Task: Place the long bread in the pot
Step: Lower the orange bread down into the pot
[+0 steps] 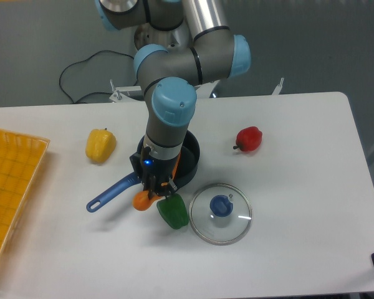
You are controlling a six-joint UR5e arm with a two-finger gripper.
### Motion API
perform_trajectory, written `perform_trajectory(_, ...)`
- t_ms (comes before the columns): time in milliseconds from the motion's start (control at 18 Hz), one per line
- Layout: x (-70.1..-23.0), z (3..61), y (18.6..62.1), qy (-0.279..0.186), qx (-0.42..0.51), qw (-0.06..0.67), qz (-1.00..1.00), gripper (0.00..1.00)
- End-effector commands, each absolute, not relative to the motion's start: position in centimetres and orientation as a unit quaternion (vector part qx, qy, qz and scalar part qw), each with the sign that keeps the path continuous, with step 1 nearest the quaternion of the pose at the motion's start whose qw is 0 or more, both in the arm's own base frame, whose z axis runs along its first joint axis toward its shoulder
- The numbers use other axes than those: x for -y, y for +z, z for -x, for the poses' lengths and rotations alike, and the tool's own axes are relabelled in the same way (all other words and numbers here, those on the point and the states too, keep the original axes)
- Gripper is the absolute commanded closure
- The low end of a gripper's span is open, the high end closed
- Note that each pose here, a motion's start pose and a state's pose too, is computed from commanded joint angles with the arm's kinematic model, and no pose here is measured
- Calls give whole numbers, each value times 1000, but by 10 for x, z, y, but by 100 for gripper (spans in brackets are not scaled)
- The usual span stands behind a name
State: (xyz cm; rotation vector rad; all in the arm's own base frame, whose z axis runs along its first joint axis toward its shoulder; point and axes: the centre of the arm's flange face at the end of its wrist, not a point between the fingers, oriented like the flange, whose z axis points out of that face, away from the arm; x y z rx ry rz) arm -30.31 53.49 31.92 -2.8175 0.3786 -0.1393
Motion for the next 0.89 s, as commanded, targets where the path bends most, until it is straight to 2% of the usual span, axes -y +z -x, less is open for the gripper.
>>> perform_trajectory(889,-525,292,302,-61,-154,137,977,85)
